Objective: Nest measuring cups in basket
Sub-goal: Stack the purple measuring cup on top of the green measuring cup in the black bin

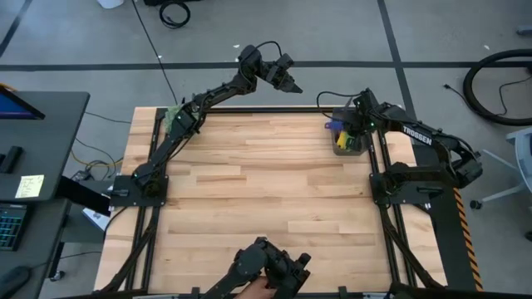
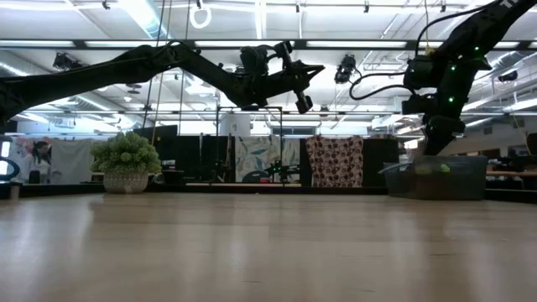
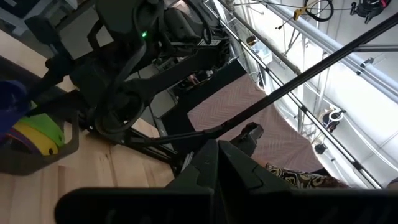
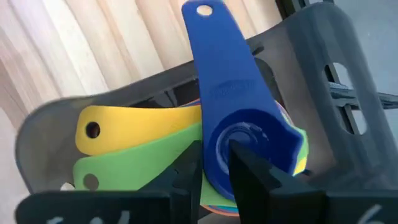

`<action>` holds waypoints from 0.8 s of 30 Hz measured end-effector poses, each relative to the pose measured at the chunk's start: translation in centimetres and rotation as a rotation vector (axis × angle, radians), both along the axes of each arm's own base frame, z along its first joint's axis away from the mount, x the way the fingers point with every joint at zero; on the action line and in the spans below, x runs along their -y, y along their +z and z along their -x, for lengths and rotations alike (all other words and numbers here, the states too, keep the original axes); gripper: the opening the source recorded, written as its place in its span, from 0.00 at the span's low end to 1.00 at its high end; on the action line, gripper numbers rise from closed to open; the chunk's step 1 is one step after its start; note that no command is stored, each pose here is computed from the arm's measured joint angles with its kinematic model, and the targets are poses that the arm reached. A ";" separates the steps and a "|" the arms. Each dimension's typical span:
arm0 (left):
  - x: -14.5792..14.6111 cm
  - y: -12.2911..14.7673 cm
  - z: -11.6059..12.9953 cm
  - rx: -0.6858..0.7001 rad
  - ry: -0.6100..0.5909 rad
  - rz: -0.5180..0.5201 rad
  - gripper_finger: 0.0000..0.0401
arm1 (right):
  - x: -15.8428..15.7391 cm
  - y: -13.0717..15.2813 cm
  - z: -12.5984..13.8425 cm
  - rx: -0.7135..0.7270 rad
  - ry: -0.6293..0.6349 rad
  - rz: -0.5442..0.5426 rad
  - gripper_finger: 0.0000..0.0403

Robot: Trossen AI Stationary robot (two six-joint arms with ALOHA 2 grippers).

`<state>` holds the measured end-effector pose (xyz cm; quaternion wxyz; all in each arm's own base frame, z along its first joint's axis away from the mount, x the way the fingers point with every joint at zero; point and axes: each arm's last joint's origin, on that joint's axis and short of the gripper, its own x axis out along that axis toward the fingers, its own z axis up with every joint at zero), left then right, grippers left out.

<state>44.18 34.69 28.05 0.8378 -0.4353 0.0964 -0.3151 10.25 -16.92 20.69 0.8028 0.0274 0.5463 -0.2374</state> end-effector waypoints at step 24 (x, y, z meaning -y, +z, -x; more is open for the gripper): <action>3.4 -4.8 -4.7 -0.166 0.231 -0.044 0.01 | -1.1 5.8 0.3 0.245 -0.889 -0.423 0.14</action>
